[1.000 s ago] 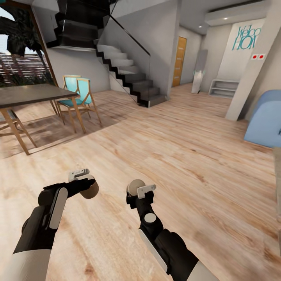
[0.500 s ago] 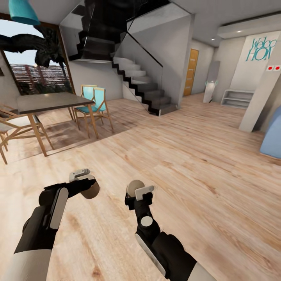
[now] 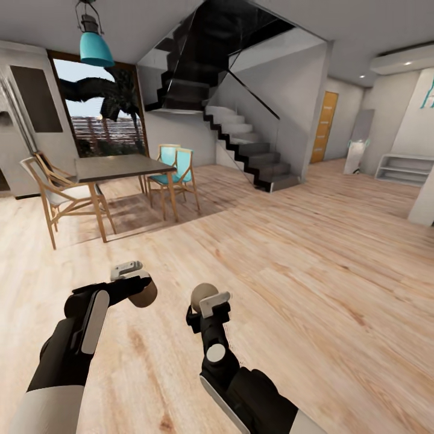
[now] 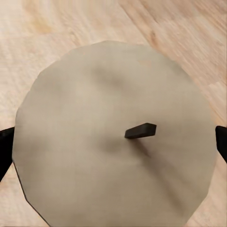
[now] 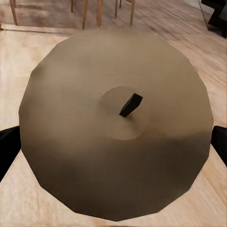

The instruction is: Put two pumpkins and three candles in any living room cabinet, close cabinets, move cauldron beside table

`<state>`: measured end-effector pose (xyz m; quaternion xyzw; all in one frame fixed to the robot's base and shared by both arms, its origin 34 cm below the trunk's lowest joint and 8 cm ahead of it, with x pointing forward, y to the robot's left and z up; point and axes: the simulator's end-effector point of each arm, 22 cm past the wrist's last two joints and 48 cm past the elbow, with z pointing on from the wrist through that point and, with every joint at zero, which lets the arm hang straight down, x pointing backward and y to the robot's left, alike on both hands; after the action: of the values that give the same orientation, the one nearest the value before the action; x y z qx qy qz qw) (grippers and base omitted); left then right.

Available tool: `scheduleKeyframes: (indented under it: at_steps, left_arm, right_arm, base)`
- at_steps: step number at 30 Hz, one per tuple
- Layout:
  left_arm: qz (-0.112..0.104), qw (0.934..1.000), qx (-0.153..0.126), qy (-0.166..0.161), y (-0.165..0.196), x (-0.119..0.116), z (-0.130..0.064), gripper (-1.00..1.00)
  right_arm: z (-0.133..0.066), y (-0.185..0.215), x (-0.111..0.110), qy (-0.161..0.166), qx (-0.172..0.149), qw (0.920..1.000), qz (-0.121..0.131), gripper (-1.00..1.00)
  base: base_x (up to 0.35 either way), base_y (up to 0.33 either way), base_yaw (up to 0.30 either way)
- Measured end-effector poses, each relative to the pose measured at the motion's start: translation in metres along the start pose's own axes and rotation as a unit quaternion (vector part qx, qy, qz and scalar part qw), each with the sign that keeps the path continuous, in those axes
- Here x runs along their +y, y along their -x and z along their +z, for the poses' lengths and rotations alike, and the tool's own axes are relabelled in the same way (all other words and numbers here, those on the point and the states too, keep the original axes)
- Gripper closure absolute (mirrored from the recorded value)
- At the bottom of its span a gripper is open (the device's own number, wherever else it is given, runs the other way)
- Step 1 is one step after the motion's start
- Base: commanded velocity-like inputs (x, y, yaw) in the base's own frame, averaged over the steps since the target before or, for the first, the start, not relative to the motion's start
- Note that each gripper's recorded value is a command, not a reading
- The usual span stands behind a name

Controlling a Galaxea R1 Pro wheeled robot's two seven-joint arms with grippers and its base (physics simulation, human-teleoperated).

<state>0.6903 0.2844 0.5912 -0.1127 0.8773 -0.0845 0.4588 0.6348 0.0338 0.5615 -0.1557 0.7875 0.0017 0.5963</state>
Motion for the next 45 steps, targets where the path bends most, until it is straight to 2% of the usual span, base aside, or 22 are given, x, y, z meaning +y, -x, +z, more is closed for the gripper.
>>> scheduleKeyframes:
  at_steps: [2,6,45]
  left_arm:
    - [0.000,1.0000,-0.003,-0.001,0.003,-0.001,-0.003,1.00]
    - [0.000,1.0000,-0.008,-0.002,0.008,-0.003,-0.008,1.00]
    - [0.001,0.9981,-0.058,-0.020,0.055,-0.021,-0.057,1.00]
  right_arm:
    - [-0.003,0.000,0.002,0.002,0.006,0.9999,-0.012,1.00]
    - [-0.006,0.004,0.002,0.001,0.005,0.9998,-0.018,1.00]
    - [-0.033,0.062,-0.007,-0.013,-0.043,0.9985,-0.031,1.00]
  base:
    - [0.000,0.000,0.247]
    - [0.000,0.000,0.241]
    - [0.000,0.000,0.207]
